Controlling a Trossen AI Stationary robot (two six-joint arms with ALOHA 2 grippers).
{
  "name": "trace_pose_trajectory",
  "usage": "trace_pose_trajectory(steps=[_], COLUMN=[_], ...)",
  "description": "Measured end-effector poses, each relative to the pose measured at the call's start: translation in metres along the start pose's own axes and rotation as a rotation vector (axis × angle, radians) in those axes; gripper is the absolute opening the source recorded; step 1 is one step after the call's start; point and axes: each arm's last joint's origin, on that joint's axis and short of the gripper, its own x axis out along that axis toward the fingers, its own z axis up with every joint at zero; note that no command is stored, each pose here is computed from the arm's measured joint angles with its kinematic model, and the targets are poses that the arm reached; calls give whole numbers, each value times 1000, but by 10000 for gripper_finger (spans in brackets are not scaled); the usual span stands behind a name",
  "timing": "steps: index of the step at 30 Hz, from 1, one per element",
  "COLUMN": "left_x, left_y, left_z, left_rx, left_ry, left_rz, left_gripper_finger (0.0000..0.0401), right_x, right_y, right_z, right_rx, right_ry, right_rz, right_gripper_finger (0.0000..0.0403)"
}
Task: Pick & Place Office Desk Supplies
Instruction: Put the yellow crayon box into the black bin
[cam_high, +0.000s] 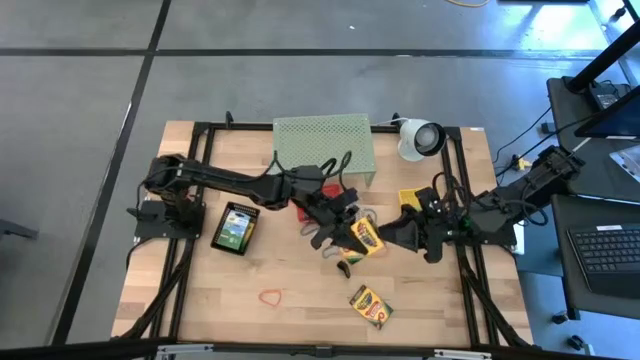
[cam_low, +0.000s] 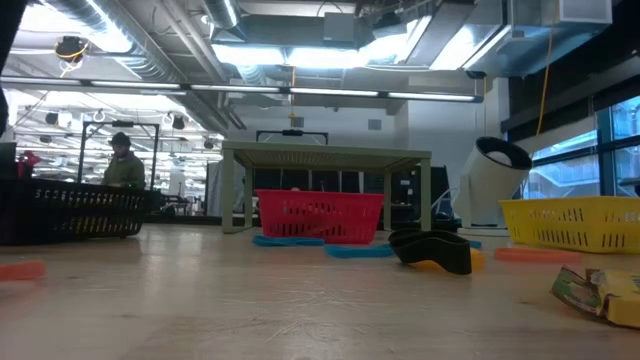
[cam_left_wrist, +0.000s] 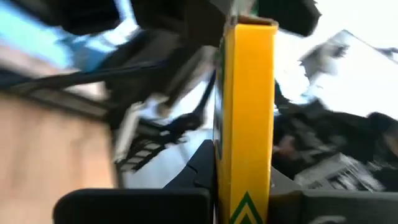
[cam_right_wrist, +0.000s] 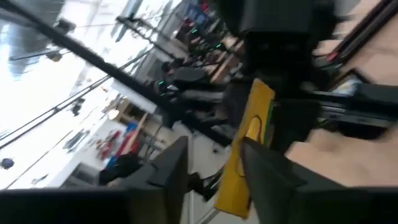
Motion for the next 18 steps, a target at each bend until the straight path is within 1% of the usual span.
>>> trace_pose_trajectory(steps=[3,6,9,12,14,16,18], left_x=[-15,-36,-64,-95,-109,-118,-126], left_y=[-15,-30,-50,-66,-73,-81,-83], left_z=[-2,-8,-20,-38,-49,-58,-70], left_rx=[4,-11,-61,-135,-170,-186,-220], left_ry=[38,105,169,207,214,204,174], left_rz=[156,328,572,896,1062,1157,1185], left_gripper_finger=[18,18,18,18,18,18,18], right_x=[-4,-10,-10,-12,-11,-11,-11], right_y=[-2,-3,-6,-5,-5,-5,-6], right_z=[8,15,16,17,16,17,18], right_rx=[-10,-10,-23,-37,-41,-38,-42], right_ry=[-58,-80,-65,-65,-53,-55,-61], right_rz=[-30,-47,-61,-53,-52,-52,-54], right_gripper_finger=[183,199,203,203,203,203,203])
